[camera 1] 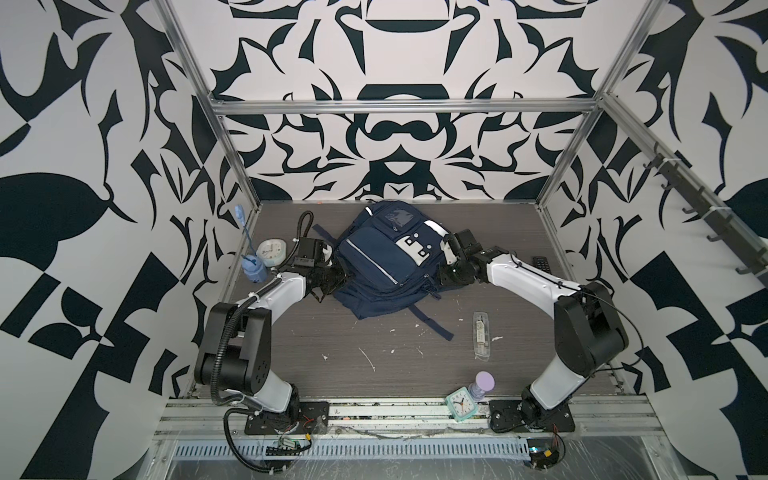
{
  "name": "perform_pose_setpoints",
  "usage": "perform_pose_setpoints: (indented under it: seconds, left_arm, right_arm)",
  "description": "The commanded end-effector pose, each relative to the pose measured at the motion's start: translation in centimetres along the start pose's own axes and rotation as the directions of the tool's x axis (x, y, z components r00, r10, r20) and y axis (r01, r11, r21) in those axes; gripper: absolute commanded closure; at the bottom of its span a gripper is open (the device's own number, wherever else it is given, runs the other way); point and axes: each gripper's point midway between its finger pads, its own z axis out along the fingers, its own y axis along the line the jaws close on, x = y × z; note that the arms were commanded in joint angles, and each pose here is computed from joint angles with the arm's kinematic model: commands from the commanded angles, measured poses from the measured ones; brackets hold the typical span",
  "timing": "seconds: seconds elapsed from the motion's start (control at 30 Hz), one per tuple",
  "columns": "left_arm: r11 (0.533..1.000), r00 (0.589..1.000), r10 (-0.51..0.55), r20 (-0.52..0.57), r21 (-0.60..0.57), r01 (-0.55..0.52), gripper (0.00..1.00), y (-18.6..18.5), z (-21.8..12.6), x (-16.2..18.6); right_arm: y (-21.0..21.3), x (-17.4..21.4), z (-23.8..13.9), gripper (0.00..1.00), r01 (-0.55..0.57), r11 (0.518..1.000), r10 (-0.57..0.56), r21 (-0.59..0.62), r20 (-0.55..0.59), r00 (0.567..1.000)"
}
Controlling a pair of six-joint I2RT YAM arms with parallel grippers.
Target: Pack the student bag
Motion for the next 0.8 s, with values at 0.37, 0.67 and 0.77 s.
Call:
perform_pose_setpoints:
  seconds: [0.37,0.67,0.77]
  left_arm:
    - [1.000,1.000,-0.008,-0.019,-0.024,0.007,0.89,0.6,0.5,1.1]
    - [0.999,1.000,-0.013,-0.022,-0.030,0.012,0.86,0.8,0.4,1.4]
    - [1.000,1.000,-0.012,-0.020,-0.025,0.011,0.86,0.7,0.3,1.4]
  right_arm:
    - [9.4,-1.9,-2.1,0.32,0.107,0.935,-0.064,-0.337,0.135,0.989]
    - [12.1,-2.5,-0.1,0.26,0.086,0.885,-0.043,-0.458,0.103,0.994]
    - [12.3,-2.4,0.5,0.26,0.078,0.882,-0.042,-0.464,0.087,0.995]
